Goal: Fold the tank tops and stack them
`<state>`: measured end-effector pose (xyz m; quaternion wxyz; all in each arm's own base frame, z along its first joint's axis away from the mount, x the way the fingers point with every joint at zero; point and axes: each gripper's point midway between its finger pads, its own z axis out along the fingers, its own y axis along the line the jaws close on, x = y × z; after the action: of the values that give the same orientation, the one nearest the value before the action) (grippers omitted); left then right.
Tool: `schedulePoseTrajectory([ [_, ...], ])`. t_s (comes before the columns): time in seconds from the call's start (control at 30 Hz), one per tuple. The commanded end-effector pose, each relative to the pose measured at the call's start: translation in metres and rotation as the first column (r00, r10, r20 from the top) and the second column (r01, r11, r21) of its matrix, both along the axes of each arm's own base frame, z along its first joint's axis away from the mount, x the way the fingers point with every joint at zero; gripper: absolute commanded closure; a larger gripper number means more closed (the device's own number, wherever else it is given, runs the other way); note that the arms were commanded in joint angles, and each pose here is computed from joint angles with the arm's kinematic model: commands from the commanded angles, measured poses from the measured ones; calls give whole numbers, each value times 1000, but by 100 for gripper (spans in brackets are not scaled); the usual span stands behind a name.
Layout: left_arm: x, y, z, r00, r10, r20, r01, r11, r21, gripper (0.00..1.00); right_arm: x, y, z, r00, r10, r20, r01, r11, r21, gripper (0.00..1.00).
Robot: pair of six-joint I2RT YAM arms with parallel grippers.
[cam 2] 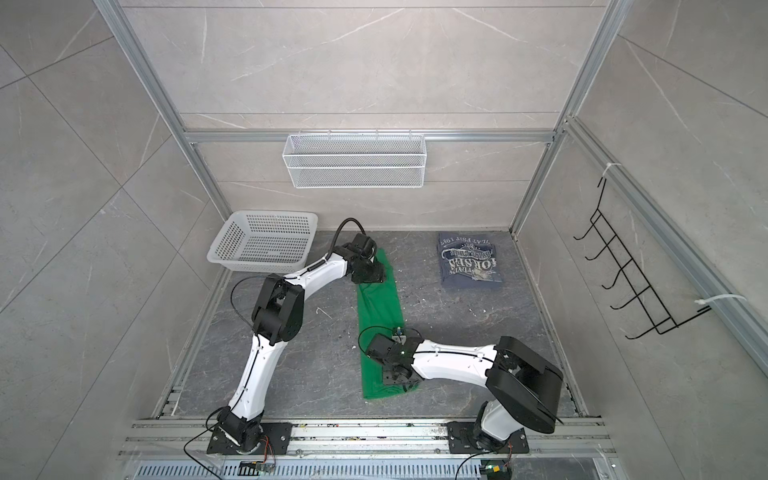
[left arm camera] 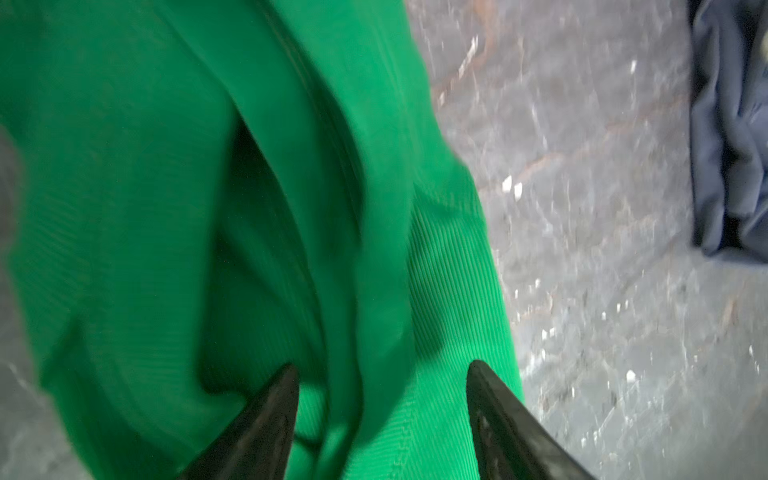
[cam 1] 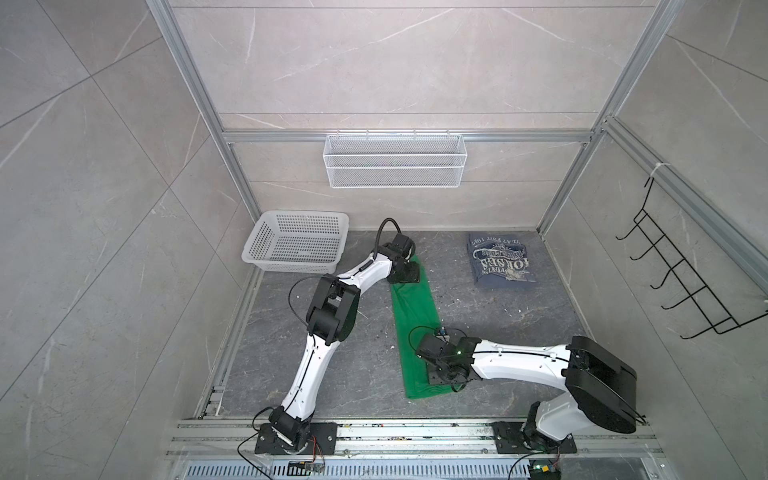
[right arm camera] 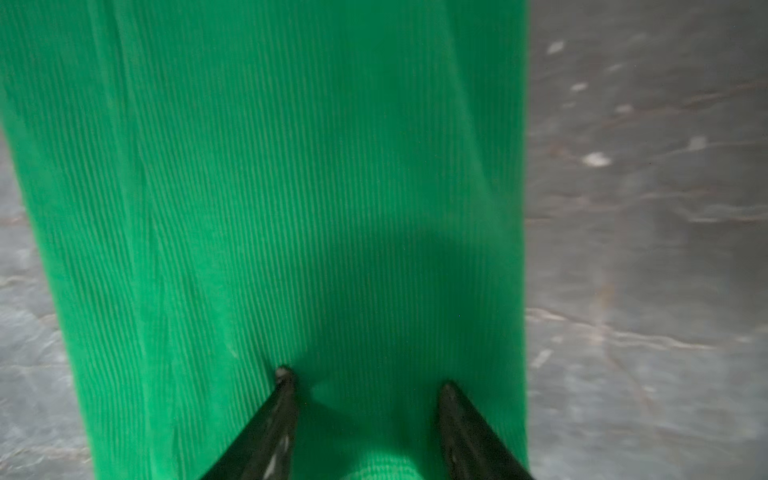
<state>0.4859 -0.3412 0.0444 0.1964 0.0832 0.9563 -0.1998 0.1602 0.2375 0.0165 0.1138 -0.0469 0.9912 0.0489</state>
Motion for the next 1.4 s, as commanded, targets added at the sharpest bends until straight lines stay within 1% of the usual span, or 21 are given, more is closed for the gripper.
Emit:
schedulePoseTrajectory([
  [0.0, 16, 3, -4, 1000, -3, 21, 3, 1000, 5, 33, -12, 20, -6, 999, 11, -49, -9, 999, 40, 43],
  [0.13, 28, 3, 11, 1000, -6, 25, 7, 999, -47, 32, -12, 26, 0, 999, 13, -44, -10, 998, 62, 43],
  [0.23, 24, -4, 46, 999, -50, 12, 50, 995, -89, 27, -9, 25, 20, 1000, 17, -5, -17, 996, 82, 40],
  [0.33, 6, -2, 92, 998, -62, 3, 62, 990, -124, 23, -1, 1, 45, 999, -18, 51, 15, 998, 59, 35],
  [0.37, -2, 1, 105, 999, -53, -2, 53, 989, -137, 22, 2, -7, 52, 997, -36, 61, 32, 997, 69, 34],
  [0.4, -11, 7, 128, 999, -35, 16, 37, 987, -155, 21, 2, -13, 54, 997, -42, 63, 37, 996, 84, 34],
  [0.43, -22, 14, 140, 1000, -13, 13, 15, 986, -169, 19, 3, -18, 58, 997, -53, 64, 46, 992, 116, 34],
  [0.47, -36, 22, 149, 1000, 7, 9, -5, 983, -181, 19, 3, -22, 60, 996, -61, 58, 52, 988, 148, 34],
  [0.53, -62, 39, 153, 998, 70, 1, -69, 977, -204, 19, 1, -25, 59, 997, -74, 32, 66, 976, 206, 35],
  [0.6, -93, 58, 148, 991, 132, -11, -131, 963, -236, 20, -1, -28, 54, 996, -90, -3, 88, 963, 254, 36],
  [0.67, -129, 72, 133, 985, 169, -41, -173, 950, -260, 21, -5, -31, 47, 993, -109, -42, 116, 949, 294, 38],
  [0.73, -169, 84, 112, 979, 190, -80, -204, 948, -245, 22, -9, -32, 39, 989, -124, -76, 143, 928, 344, 40],
  [0.83, -226, 91, 78, 970, 183, -160, -216, 952, -217, 24, -15, -30, 26, 984, -128, -126, 169, 902, 398, 44],
  [0.93, -274, 89, 51, 956, 176, -234, -229, 947, -227, 27, -20, -31, 14, 978, -131, -163, 188, 892, 412, 47],
  [1.0, -300, 90, 36, 946, 179, -270, -238, 950, -202, 28, -22, -32, 10, 977, -131, -170, 191, 891, 412, 49],
  [1.1, -330, 87, 20, 936, 181, -301, -250, 945, -211, 31, -26, -32, 3, 975, -123, -184, 191, 887, 420, 53],
  [1.13, -338, 87, 14, 932, 182, -312, -253, 945, -207, 32, -28, -32, 0, 969, -142, -203, 218, 879, 424, 55],
  [1.2, -348, 88, 5, 926, 183, -331, -255, 948, -188, 33, -30, -33, -6, 966, -146, -216, 225, 883, 412, 59],
  [1.37, -366, 73, -3, 924, 136, -358, -221, 952, -210, 37, -34, -33, -14, 960, -145, -238, 235, 881, 410, 69],
])
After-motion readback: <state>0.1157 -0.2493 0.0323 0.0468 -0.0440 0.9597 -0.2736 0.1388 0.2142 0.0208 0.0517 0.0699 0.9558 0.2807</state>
